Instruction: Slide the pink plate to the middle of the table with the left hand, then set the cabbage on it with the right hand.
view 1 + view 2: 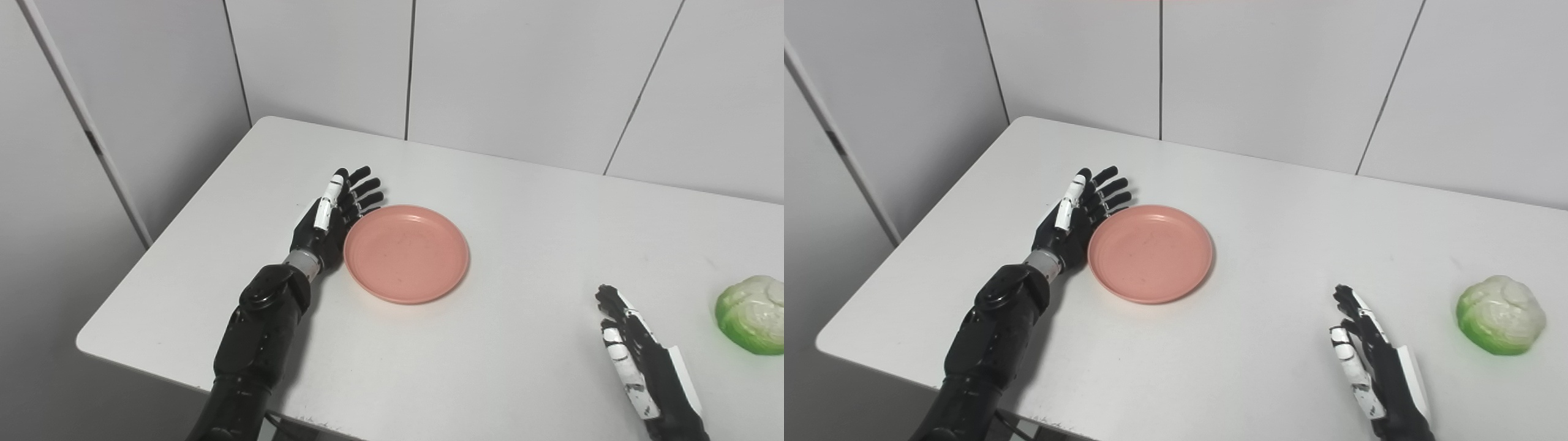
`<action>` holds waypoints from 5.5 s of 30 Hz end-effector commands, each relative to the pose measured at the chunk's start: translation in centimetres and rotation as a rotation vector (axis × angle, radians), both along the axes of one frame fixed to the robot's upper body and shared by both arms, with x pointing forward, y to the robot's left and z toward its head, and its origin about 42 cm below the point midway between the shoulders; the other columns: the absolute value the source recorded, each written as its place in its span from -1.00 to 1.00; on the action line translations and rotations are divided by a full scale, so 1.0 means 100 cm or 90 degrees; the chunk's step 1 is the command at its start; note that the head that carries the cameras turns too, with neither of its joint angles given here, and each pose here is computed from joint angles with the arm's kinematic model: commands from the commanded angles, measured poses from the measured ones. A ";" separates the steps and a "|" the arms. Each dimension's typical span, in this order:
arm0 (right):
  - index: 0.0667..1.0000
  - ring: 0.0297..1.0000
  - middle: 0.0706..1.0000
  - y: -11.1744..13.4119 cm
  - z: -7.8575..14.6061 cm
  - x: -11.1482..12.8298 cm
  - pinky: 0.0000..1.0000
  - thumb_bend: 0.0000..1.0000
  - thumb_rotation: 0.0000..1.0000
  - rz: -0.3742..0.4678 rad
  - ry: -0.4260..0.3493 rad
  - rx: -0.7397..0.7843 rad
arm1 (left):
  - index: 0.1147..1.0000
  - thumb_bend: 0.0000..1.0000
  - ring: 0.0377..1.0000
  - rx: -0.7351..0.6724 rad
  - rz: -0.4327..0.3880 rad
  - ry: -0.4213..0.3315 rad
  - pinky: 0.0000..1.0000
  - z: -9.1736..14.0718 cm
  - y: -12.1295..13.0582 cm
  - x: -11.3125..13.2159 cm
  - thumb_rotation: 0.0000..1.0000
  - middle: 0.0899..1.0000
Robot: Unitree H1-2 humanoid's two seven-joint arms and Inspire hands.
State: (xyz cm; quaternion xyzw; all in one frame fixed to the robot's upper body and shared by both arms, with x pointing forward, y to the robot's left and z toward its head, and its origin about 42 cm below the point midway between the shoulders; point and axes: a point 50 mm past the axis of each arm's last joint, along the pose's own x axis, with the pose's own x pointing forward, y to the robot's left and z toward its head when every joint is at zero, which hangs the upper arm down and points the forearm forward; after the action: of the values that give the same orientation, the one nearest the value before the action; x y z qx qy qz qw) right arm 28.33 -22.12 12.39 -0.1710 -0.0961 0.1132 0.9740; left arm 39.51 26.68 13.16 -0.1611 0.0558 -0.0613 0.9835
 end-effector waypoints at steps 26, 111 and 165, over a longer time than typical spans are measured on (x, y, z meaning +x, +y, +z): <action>0.80 0.80 0.80 0.036 -0.002 -0.003 0.72 -0.31 1.00 0.005 0.028 0.017 | 0.73 -0.17 0.74 -0.028 -0.124 0.023 0.73 -0.006 -0.080 -0.044 1.00 0.76; 1.00 0.83 1.00 -0.101 0.122 0.027 0.41 1.00 0.20 -0.412 -0.155 -0.372 | 0.62 -0.06 0.63 -0.014 -0.097 0.021 0.60 -0.053 -0.024 -0.034 1.00 0.64; 1.00 0.85 0.99 -0.125 0.082 0.088 0.56 1.00 0.08 -0.410 -0.003 -0.306 | 0.62 -0.10 0.64 -0.023 -0.096 0.032 0.60 -0.052 -0.002 -0.035 1.00 0.65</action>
State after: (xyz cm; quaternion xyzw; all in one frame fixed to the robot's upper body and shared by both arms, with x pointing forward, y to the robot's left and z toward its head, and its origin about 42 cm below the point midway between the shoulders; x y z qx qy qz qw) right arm 36.16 -34.24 18.40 -0.4101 0.0178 -0.1614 0.8975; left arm 37.39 25.43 10.76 -0.1665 0.0190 -0.1492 0.9745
